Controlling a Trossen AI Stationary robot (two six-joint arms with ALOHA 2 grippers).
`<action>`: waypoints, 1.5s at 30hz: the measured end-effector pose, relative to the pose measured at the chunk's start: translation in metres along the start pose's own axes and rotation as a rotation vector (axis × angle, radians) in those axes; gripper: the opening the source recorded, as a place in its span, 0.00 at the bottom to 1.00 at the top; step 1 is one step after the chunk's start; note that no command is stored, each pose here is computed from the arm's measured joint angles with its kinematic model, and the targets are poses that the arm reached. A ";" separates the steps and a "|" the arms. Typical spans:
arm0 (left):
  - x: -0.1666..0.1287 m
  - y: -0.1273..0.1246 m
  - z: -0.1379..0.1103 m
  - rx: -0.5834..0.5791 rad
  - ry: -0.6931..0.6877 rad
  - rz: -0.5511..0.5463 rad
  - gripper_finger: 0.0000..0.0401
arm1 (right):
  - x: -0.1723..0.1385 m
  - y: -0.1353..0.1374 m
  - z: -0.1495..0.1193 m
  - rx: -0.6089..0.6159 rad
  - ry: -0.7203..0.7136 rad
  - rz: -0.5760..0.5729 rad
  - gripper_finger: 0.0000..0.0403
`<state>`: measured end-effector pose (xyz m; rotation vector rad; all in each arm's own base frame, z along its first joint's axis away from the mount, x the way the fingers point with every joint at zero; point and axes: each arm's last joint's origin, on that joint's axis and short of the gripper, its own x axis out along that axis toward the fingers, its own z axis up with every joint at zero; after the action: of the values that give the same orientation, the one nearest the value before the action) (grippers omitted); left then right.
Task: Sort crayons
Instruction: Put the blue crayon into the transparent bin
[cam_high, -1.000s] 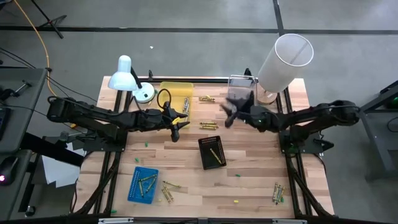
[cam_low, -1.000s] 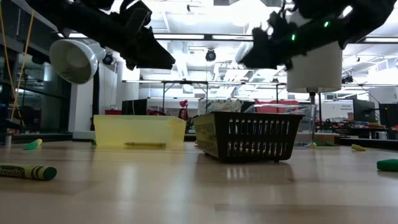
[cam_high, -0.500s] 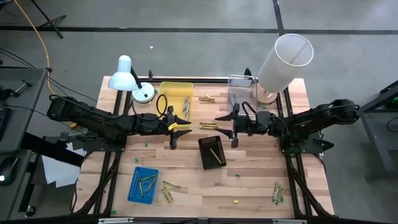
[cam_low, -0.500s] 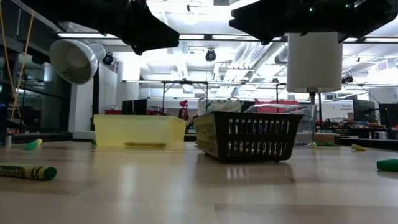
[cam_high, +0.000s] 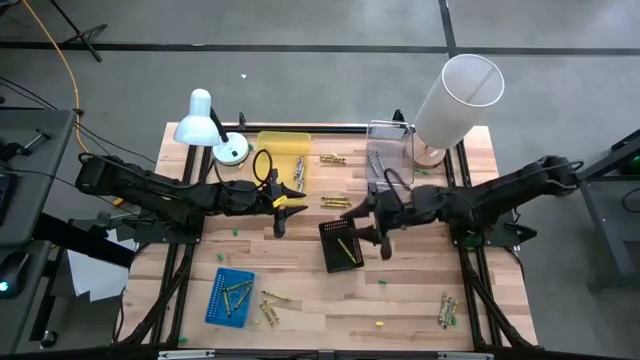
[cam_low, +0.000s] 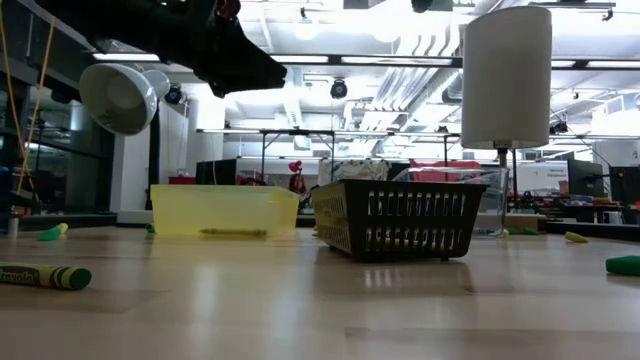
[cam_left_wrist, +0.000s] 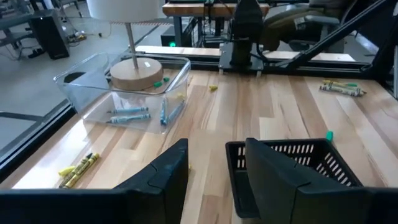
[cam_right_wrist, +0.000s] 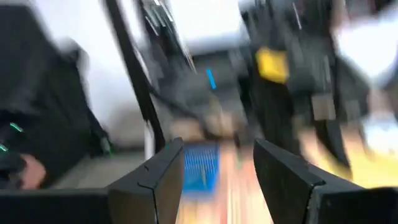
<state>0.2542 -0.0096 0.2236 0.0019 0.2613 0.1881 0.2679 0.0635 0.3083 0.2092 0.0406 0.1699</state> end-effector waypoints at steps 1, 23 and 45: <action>0.000 0.000 0.000 0.000 0.001 0.000 0.36 | 0.002 0.006 0.001 0.043 0.112 -0.050 0.46; 0.000 0.000 -0.001 -0.067 0.010 -0.003 0.36 | -0.072 0.139 -0.145 0.963 1.239 -1.105 0.46; 0.000 0.000 -0.001 -0.042 0.010 -0.003 0.36 | -0.085 0.126 -0.207 1.117 1.487 -1.105 0.38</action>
<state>0.2539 -0.0097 0.2227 -0.0409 0.2673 0.1907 0.1513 0.2118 0.1345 1.0914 1.7262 -0.8751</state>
